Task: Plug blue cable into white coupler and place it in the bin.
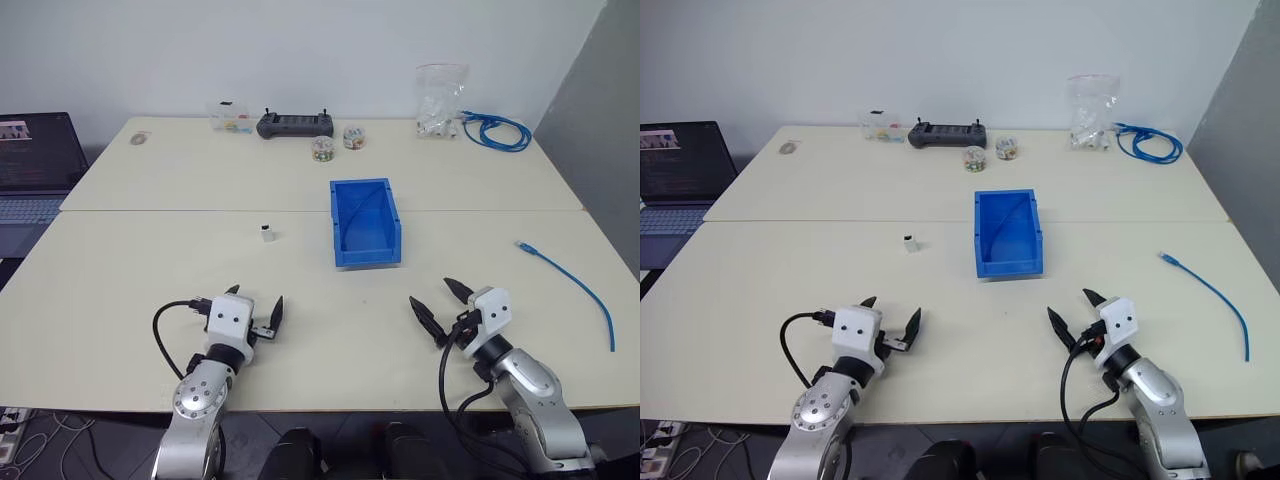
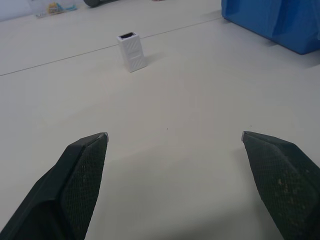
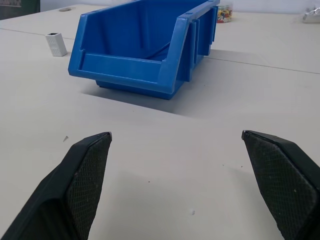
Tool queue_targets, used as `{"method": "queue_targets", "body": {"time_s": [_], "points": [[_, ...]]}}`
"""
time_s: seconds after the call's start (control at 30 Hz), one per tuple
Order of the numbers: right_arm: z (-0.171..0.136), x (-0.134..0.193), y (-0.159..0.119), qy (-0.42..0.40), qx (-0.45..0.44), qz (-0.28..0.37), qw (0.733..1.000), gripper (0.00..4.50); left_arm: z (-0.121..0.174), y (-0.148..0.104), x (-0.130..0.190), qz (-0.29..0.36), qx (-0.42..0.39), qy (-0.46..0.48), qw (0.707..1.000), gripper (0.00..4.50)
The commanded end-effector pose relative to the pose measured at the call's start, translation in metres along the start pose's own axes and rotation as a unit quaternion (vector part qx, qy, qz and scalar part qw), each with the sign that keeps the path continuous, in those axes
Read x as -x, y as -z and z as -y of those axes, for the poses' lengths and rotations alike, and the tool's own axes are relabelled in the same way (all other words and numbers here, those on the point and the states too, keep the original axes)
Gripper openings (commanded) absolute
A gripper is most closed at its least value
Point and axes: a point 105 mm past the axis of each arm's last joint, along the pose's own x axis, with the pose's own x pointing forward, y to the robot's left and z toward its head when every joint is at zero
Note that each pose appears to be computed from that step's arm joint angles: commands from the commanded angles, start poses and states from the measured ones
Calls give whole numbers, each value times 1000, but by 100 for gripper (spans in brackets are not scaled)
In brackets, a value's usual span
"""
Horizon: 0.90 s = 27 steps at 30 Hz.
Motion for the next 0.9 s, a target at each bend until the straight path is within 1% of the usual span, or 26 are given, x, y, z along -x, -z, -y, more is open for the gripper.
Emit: {"method": "queue_targets", "body": {"time_s": [0.03,0.3,0.4,0.57,0.63,0.7,0.8,0.9], "points": [[2,0,-12,4,16,22,1000,444,2,-12,0,23,-25,8,999,450],[2,-1,-13,1,17,23,1000,444,5,-2,0,-4,-50,15,999,450],[2,-3,-16,4,7,28,1000,444,5,-3,-1,-7,-45,24,999,450],[1,-4,-18,3,8,32,999,444,2,-13,-3,8,-35,34,999,450],[1,-3,-18,4,10,31,999,444,4,-19,-3,19,-27,53,998,450],[0,1,-18,4,15,29,999,444,13,-31,-2,46,-32,100,993,450],[2,6,-20,4,22,27,999,444,23,-43,-4,65,-41,152,985,450],[14,14,-28,26,34,31,999,444,36,-64,-15,90,-45,215,971,450]]}}
